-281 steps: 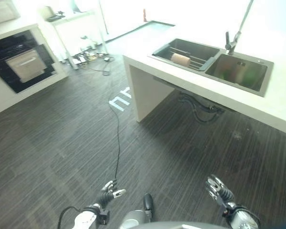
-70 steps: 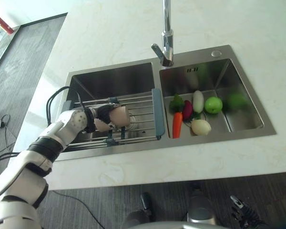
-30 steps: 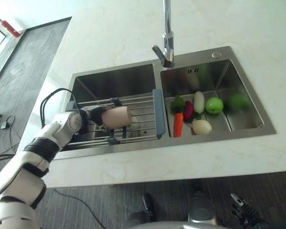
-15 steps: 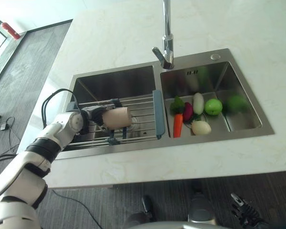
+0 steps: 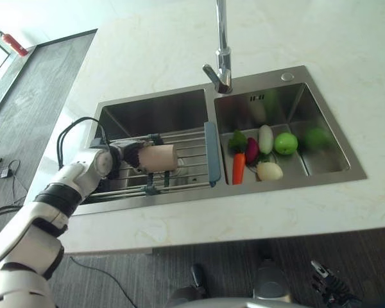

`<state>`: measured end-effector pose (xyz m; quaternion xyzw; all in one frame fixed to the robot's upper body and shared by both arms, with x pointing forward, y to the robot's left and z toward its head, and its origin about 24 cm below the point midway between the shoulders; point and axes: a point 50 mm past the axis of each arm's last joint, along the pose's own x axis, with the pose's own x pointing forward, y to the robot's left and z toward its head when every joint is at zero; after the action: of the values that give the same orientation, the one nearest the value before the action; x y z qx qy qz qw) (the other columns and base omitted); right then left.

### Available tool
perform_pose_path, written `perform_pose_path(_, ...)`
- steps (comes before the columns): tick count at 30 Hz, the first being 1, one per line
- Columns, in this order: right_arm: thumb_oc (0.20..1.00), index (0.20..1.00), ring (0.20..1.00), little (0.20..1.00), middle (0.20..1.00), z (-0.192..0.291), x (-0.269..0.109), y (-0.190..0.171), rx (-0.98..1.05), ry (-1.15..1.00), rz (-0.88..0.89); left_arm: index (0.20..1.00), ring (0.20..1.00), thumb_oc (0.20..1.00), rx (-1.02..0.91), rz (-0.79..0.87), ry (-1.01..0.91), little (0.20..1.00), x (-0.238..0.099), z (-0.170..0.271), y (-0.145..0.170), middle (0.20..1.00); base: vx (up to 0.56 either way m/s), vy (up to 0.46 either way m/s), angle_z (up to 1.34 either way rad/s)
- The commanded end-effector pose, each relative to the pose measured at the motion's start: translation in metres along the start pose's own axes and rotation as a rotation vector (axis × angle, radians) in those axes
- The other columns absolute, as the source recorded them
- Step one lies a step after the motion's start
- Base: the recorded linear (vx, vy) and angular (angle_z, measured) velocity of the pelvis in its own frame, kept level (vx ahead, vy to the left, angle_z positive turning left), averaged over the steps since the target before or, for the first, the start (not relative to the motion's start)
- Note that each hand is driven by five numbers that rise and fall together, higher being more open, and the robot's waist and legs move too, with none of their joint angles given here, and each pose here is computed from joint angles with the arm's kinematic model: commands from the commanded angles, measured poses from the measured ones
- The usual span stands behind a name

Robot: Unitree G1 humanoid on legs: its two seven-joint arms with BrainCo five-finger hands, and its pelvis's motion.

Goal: Place the dishes in the dishwasher.

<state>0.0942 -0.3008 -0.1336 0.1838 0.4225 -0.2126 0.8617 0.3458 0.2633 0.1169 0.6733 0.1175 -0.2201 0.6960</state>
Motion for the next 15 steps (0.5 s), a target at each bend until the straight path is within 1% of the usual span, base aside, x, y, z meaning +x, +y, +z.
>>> perform_pose_path(1, 1.000, 1.000, 1.000, 1.000, 1.000, 0.026, 0.006, 0.007, -0.009, -0.084, 0.018, 0.200, 0.200, 0.200, 0.081, 0.064, 0.050, 0.200, -0.008, -0.015, 0.019, 0.200, 0.00, 0.000, 0.00)
perform_pose_path(4, 1.000, 1.000, 1.000, 1.000, 1.000, 0.021, 0.006, 0.008, 0.001, -0.076, 0.018, 0.200, 0.200, 0.200, 0.091, 0.210, -0.027, 0.200, -0.012, -0.006, 0.032, 0.200, 0.00, -0.032, 0.00)
perform_pose_path(6, 1.000, 1.000, 1.000, 1.000, 1.000, 0.015, 0.005, 0.009, 0.017, -0.067, 0.012, 0.200, 0.200, 0.200, 0.083, 0.351, -0.092, 0.200, -0.016, 0.005, 0.044, 0.200, 0.01, -0.062, 0.01)
perform_pose_path(7, 1.000, 1.000, 1.000, 1.000, 1.000, 0.012, 0.005, 0.008, 0.021, -0.064, 0.010, 0.200, 0.200, 0.200, 0.081, 0.391, -0.109, 0.200, -0.018, 0.007, 0.046, 0.200, 0.02, -0.074, 0.01)
perform_pose_path(8, 1.000, 1.000, 1.000, 1.000, 1.000, 0.007, 0.004, 0.008, 0.032, -0.057, 0.006, 0.200, 0.200, 0.200, 0.067, 0.474, -0.146, 0.200, -0.022, 0.011, 0.049, 0.200, 0.02, -0.056, 0.02)
perform_pose_path(10, 1.000, 1.000, 1.000, 1.000, 1.000, 0.003, 0.003, 0.008, 0.042, -0.052, 0.003, 0.200, 0.200, 0.200, 0.053, 0.548, -0.175, 0.200, -0.026, 0.014, 0.052, 0.200, 0.02, -0.058, 0.04)
perform_pose_path(11, 1.000, 1.000, 1.000, 1.000, 1.000, -0.003, 0.002, 0.009, 0.056, -0.045, -0.002, 0.200, 0.200, 0.200, 0.033, 0.643, -0.209, 0.200, -0.030, 0.018, 0.053, 0.200, 0.04, -0.070, 0.09)
perform_pose_path(12, 1.000, 1.000, 1.000, 1.000, 1.000, -0.008, 0.001, 0.009, 0.066, -0.037, -0.007, 0.200, 0.200, 0.200, 0.024, 0.696, -0.228, 0.200, -0.033, 0.021, 0.053, 0.200, 0.05, -0.065, 0.14)
perform_pose_path(13, 1.000, 1.000, 1.000, 1.000, 1.000, -0.012, 0.000, 0.008, 0.070, -0.032, -0.010, 0.200, 0.200, 0.200, 0.017, 0.730, -0.240, 0.200, -0.034, 0.022, 0.050, 0.200, 0.05, -0.049, 0.15)
perform_pose_path(14, 1.000, 1.000, 1.000, 1.000, 1.000, -0.018, -0.002, 0.008, 0.081, -0.023, -0.016, 0.200, 0.200, 0.200, 0.004, 0.814, -0.269, 0.200, -0.039, 0.025, 0.047, 0.200, 0.04, -0.036, 0.09)
perform_pose_path(15, 1.000, 1.000, 1.000, 1.000, 1.000, -0.021, -0.002, 0.009, 0.085, -0.019, -0.020, 0.200, 0.200, 0.200, -0.004, 0.842, -0.277, 0.200, -0.040, 0.027, 0.044, 0.200, 0.05, -0.034, 0.05)
